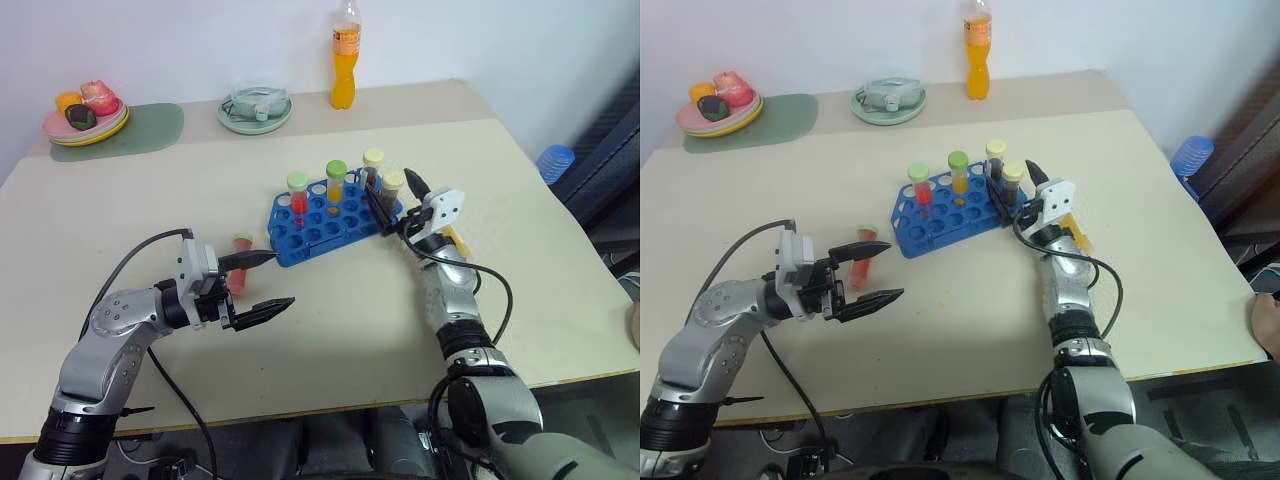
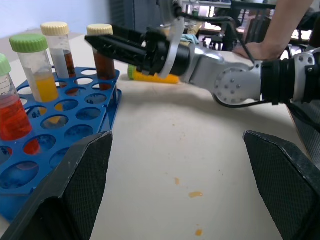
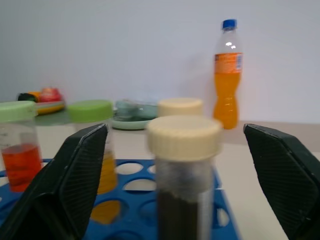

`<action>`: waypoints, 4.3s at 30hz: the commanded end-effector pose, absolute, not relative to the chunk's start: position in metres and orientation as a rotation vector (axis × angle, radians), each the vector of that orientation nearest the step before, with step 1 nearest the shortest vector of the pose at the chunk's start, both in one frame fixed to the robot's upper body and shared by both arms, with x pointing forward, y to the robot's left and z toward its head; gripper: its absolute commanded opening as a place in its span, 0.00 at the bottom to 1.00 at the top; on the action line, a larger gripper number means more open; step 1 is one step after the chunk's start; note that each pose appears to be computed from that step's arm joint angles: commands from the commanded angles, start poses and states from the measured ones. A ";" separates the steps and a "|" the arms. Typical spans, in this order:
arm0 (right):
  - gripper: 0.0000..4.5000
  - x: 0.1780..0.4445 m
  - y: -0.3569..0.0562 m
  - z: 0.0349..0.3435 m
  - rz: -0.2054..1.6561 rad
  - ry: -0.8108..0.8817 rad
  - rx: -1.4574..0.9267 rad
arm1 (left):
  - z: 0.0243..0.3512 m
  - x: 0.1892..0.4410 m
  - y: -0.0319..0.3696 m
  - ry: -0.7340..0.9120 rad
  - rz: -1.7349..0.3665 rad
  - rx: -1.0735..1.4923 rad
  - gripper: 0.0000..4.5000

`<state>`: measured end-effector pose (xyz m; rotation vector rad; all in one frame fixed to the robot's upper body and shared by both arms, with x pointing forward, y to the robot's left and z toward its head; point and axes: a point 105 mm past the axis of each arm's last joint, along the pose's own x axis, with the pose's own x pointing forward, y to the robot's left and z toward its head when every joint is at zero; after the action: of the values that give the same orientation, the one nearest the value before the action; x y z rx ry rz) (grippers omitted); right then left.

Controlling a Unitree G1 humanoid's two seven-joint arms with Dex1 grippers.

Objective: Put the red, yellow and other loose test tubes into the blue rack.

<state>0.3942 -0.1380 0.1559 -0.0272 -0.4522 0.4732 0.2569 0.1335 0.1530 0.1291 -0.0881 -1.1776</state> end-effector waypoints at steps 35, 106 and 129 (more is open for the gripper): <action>0.99 0.389 -0.240 0.160 0.336 0.717 -0.157 | 0.154 0.263 0.116 -0.123 -1.272 0.123 0.95; 0.17 0.379 -0.056 0.185 0.585 -0.466 -0.047 | 0.167 0.297 0.169 -0.221 -0.928 0.034 0.95; 0.17 0.387 -0.059 0.162 0.531 -0.477 -0.032 | 0.168 0.301 0.173 -0.219 -0.896 0.031 0.95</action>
<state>0.3889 -0.0528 0.1585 -0.0387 -0.4580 0.5467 0.3011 0.1708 0.1548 0.0070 -0.1699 -0.9024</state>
